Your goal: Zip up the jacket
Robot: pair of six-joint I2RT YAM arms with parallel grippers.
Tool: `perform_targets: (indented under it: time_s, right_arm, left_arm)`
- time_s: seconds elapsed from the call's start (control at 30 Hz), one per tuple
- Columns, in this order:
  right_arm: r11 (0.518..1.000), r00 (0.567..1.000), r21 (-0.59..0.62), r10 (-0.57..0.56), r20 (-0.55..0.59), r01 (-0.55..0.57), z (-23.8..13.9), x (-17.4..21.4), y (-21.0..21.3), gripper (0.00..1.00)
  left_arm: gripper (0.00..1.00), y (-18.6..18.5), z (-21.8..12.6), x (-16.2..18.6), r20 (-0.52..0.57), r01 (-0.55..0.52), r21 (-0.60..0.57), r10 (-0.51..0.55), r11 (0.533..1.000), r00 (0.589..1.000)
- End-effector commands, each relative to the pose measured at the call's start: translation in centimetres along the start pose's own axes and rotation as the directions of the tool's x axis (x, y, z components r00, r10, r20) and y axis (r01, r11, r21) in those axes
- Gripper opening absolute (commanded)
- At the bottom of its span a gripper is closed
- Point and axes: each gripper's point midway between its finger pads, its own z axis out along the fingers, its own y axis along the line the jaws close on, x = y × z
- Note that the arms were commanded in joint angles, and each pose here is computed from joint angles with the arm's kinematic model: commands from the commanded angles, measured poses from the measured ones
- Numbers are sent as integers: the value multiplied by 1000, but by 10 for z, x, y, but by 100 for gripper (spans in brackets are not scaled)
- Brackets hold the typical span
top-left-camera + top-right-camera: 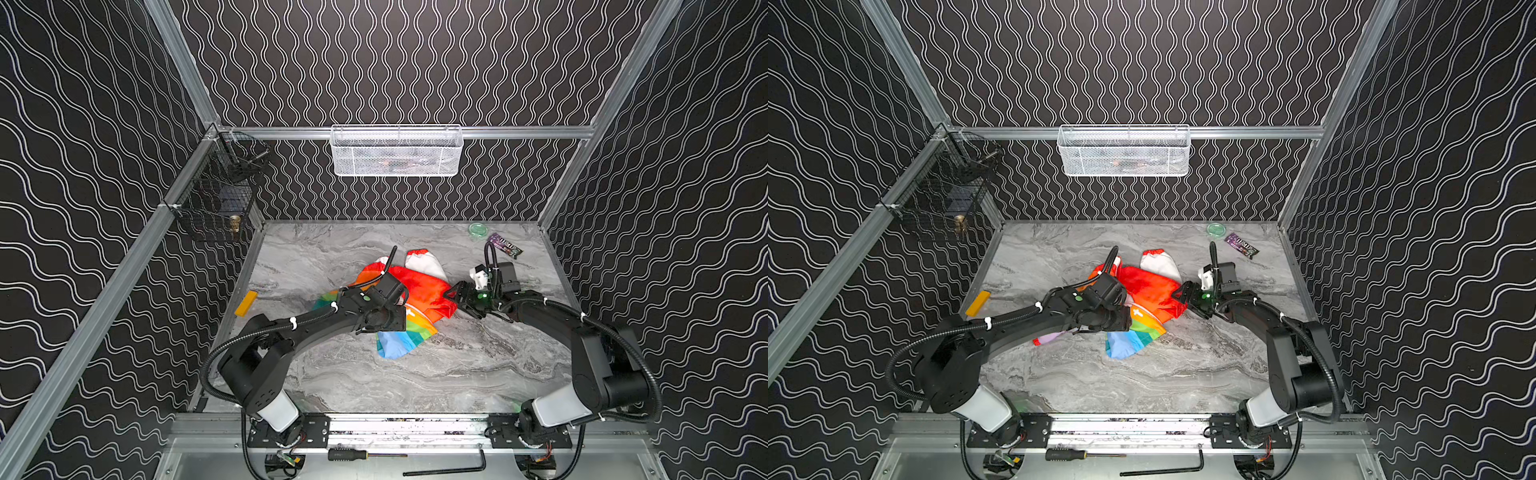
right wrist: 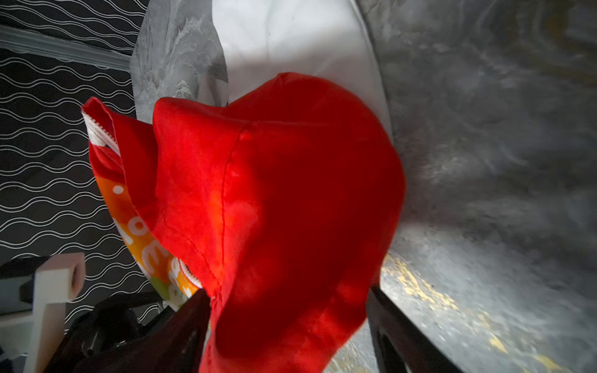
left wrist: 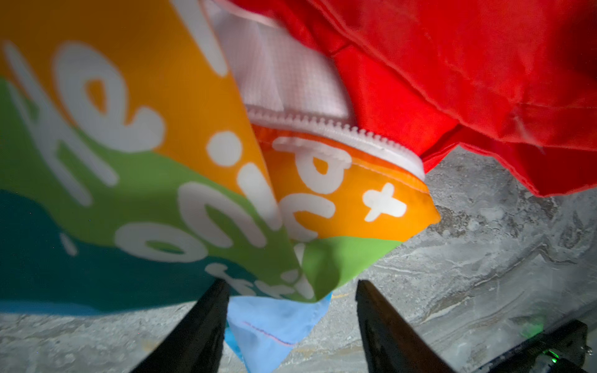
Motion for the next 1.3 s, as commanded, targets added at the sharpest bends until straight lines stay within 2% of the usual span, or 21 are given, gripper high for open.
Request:
perform_targets:
  time_s: [0.0,0.13,0.23,0.4,0.67,0.9,1.27]
  right_arm:
    - [998,1000,-58,0,16,1,6,-9,13,67]
    - [997,1000,-73,18,-3,-18,11,-12,16,38]
    - [996,1000,-92,12,4,-12,8,-15,24,20]
    - [995,999,-93,-18,35,21,-1,-24,36,1]
    - [991,992,-88,-95,82,102,-26,-40,64,0]
    - [970,957,-101,-194,218,219,-73,-69,115,0]
    - [932,886,-99,-292,359,347,-137,-95,178,0]
  left_arm:
    - [47,2,1,-13,56,-1,-14,1,1000,998]
    - [17,10,2,-23,63,9,-2,-9,1000,998]
    - [1,12,-4,-31,69,-4,-3,4,1000,998]
    - [0,16,-24,-41,97,-32,-15,34,999,995]
    - [0,28,-56,-54,155,-44,-38,49,998,987]
    - [0,49,-72,-62,177,-24,-56,34,998,984]
    - [0,75,-83,-64,199,21,-61,-8,998,980]
